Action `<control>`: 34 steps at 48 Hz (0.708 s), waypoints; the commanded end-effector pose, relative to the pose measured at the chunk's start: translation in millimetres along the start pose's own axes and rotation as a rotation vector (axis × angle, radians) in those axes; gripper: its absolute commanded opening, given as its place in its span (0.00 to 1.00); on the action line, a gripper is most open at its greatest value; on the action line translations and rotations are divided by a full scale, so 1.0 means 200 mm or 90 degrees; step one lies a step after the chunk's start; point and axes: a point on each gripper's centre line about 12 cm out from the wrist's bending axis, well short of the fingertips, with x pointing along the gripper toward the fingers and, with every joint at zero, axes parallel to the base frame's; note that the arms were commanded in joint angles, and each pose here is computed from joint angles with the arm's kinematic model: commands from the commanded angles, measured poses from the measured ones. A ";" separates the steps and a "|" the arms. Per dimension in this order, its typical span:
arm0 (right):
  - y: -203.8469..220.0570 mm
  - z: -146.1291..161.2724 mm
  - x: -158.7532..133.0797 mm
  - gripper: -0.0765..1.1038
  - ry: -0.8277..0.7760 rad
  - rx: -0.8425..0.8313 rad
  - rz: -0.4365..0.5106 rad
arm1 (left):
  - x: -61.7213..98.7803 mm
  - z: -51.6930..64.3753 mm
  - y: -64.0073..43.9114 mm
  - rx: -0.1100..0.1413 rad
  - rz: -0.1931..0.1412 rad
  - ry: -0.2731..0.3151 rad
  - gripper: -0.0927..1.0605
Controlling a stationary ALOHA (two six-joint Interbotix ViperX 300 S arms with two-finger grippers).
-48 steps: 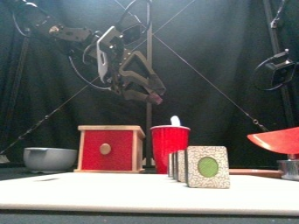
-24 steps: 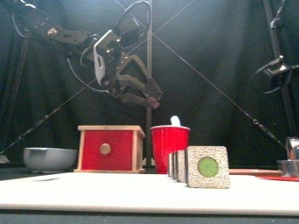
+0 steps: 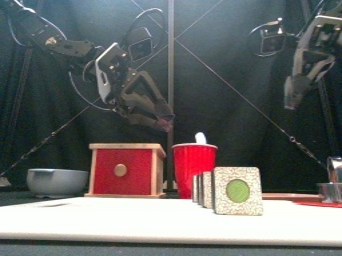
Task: Place sushi on board then cut the sushi with the knife then place the pieces on the plate
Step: Place the 4 sushi pieces on the plate
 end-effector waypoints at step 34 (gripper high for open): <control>0.12 0.28 0.62 0.82 -0.007 -0.071 -0.003 | -0.10 -0.12 0.14 -0.027 0.046 0.013 0.77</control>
